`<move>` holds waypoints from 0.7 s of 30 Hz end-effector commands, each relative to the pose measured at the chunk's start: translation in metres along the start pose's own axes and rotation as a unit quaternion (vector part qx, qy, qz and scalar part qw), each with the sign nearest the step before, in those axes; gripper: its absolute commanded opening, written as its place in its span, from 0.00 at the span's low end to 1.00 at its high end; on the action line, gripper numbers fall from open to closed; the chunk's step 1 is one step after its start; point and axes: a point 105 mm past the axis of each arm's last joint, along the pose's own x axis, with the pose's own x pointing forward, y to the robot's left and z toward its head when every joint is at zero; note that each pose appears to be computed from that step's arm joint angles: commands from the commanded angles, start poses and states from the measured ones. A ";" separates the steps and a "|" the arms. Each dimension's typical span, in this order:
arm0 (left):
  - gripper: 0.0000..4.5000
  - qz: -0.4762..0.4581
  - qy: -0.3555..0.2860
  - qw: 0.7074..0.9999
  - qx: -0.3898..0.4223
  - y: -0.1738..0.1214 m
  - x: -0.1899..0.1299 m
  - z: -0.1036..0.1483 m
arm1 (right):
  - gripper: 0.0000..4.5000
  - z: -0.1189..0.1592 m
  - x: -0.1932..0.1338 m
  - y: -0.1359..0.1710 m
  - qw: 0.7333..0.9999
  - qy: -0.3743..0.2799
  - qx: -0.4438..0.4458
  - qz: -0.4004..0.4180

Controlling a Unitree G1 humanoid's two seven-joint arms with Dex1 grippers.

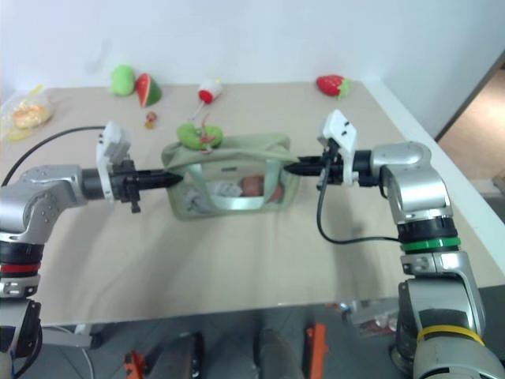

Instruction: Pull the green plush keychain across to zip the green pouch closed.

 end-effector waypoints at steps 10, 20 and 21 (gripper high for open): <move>0.00 0.001 -0.011 1.000 0.019 -0.007 0.000 0.005 | 0.54 0.024 -0.012 0.004 0.998 -0.054 -0.008 0.010; 0.00 0.002 -0.010 1.000 0.020 -0.007 -0.001 0.003 | 0.91 0.074 -0.053 -0.028 0.983 -0.166 -0.017 -0.075; 0.00 0.002 -0.010 1.000 0.021 -0.007 -0.001 0.003 | 0.91 0.076 -0.056 -0.033 0.981 -0.169 -0.020 -0.090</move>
